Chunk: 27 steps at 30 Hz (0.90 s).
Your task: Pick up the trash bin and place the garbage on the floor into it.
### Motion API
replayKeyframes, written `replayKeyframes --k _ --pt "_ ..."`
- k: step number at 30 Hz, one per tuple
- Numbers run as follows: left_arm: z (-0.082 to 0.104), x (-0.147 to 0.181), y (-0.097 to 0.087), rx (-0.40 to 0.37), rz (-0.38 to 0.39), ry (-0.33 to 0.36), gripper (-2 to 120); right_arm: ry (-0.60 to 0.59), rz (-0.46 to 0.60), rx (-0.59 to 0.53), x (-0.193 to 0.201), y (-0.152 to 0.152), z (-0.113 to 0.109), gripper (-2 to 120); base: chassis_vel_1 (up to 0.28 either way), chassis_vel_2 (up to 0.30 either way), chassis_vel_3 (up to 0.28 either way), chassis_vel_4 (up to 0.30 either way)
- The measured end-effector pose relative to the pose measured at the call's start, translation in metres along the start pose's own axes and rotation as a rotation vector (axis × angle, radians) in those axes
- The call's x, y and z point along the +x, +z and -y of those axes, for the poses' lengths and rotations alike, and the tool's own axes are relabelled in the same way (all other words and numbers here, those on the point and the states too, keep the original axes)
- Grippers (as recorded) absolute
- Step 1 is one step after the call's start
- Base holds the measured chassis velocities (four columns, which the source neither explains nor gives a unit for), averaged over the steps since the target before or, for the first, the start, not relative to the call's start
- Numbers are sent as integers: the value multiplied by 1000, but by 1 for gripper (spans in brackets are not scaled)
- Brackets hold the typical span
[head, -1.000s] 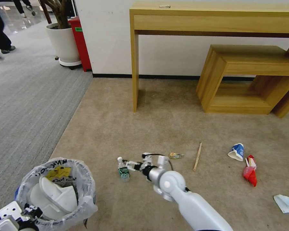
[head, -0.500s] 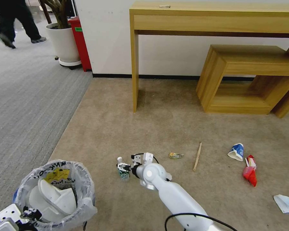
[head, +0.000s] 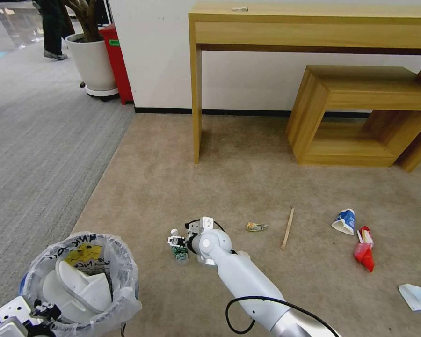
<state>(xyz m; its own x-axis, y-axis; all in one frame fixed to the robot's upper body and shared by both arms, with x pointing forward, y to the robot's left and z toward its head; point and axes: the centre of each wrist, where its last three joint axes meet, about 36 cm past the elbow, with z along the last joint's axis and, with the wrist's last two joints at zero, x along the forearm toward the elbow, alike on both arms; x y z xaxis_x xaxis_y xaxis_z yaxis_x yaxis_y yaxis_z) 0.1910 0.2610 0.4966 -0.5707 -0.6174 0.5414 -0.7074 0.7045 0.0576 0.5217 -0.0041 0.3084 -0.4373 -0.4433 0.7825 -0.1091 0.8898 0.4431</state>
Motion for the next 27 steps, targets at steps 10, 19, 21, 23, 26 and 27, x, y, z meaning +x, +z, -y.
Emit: replayKeyframes --k 10,19,21,23,26,27 --pt "0 0 0 0 -2 0 0 33 -23 -6 -14 -3 10 100 0 0 0 0" --pt "0 1 1 -4 -4 1 0 56 -38 -9 -22 -3 22 100 0 0 0 0" --pt "-1 1 2 -5 -5 0 0 72 -44 -5 -25 -3 28 100 0 0 0 0" --pt "-1 1 2 -6 -5 0 0 84 -51 0 -29 -2 33 100 0 0 0 0" --pt "-1 1 2 -7 -5 -1 0 89 -59 4 -33 0 40 100 0 0 0 0" --pt "-1 1 2 -8 -4 -1 0 83 -62 7 -34 1 42 100 0 0 0 0"
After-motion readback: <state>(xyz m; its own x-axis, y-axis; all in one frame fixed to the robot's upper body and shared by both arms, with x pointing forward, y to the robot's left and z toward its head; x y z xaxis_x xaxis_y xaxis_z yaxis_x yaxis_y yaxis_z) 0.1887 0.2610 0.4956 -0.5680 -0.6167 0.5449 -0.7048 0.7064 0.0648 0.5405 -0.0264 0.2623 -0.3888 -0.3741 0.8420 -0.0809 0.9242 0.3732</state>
